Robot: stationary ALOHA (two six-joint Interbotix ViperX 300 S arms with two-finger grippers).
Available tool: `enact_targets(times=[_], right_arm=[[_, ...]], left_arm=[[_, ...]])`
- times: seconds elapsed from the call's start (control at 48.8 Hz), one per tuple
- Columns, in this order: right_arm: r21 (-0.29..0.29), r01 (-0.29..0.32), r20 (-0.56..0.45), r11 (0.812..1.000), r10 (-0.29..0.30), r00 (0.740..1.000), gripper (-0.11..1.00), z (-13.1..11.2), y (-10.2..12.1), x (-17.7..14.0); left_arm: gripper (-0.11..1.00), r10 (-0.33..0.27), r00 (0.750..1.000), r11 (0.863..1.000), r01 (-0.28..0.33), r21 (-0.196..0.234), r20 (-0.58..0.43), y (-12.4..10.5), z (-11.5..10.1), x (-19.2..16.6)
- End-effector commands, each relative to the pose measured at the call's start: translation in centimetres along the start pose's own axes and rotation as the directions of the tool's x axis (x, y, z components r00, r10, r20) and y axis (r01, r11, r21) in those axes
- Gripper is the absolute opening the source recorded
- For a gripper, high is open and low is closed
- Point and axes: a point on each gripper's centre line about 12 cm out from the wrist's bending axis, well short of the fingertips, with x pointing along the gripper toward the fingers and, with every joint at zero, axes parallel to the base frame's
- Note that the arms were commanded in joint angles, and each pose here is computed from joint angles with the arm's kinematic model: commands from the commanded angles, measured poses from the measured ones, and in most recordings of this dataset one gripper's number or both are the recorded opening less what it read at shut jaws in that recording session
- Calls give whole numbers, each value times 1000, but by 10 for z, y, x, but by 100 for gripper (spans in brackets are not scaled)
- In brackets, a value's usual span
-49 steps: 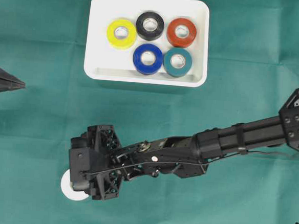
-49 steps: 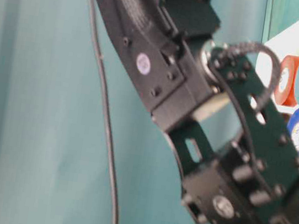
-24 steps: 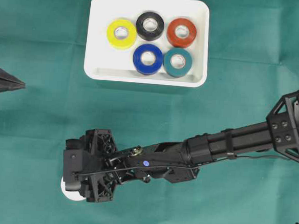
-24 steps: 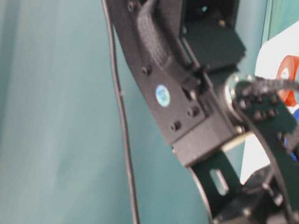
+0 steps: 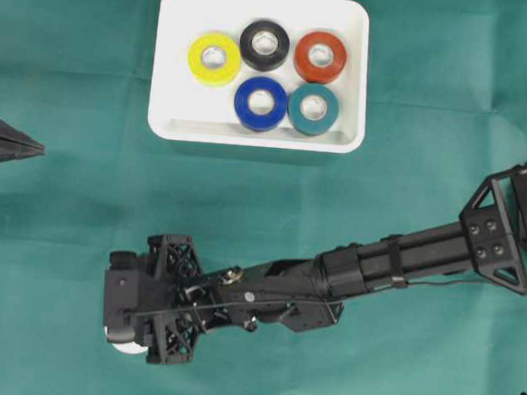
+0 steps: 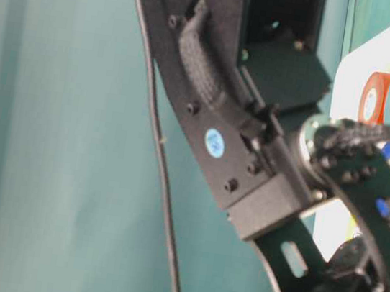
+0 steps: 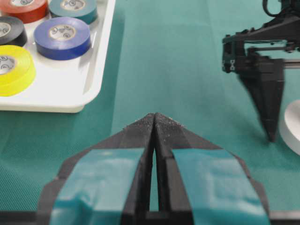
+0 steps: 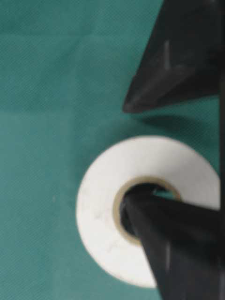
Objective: Put the tape into the white case with the right arm.
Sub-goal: 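Lower the right gripper and grasp the white tape roll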
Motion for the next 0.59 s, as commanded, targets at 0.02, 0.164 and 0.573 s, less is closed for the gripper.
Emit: enact_targets(times=[0.02, 0.164, 0.573], right_arm=[[2, -5, 32, 1000, 5, 999, 8, 15, 0, -8], [2, -4, 34, 1000, 4, 999, 4, 16, 0, -11], [-12, 32, 30, 999, -32, 999, 4, 32, -2, -35]], left_arm=[[0, 1, 1000, 1000, -1, 0, 12, 0, 5, 0], [0, 1, 1000, 1000, -1, 1, 12, 0, 5, 0], [0, 0, 1000, 1000, 0, 0, 12, 0, 5, 0]])
